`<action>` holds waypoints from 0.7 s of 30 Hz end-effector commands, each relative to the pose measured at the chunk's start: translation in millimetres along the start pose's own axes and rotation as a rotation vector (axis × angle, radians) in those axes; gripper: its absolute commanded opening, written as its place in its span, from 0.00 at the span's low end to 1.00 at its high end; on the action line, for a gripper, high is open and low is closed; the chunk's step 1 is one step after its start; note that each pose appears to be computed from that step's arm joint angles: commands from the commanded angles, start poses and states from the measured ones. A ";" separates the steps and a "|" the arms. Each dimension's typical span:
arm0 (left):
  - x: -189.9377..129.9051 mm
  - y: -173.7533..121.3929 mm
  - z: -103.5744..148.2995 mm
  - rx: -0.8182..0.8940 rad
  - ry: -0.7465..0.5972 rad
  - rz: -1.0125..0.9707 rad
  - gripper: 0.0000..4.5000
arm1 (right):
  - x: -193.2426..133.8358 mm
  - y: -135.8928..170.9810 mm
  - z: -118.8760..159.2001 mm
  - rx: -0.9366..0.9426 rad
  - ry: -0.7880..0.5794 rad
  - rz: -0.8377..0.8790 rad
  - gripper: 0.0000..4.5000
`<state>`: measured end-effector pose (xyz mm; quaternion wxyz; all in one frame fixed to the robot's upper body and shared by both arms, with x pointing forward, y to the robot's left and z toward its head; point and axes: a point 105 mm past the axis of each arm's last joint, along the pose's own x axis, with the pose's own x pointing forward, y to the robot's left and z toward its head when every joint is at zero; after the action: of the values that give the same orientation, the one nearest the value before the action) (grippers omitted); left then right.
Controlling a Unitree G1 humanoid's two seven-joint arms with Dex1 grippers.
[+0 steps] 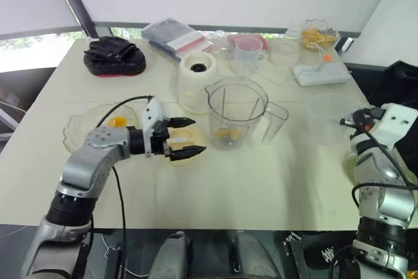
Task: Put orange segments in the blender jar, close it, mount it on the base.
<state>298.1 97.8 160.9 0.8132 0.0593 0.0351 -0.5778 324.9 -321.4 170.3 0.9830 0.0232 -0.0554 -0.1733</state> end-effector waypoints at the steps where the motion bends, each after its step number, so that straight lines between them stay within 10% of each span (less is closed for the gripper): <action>1: -1.7 3.7 15.3 0.013 -0.061 0.018 1.00 | -0.9 16.9 58.6 -0.019 -0.171 0.058 0.00; 10: -1.7 4.4 26.3 0.007 -0.127 0.041 1.00 | 2.3 62.0 131.9 -0.136 -0.349 0.231 0.00; 21: -1.2 2.3 35.9 0.024 -0.202 0.070 1.00 | -12.6 114.4 157.1 -0.326 -0.426 0.517 0.00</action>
<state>302.7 93.2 182.3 0.8316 0.0044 -0.0205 -0.5549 348.7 -225.4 303.3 0.9696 -0.1582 -0.1773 0.0584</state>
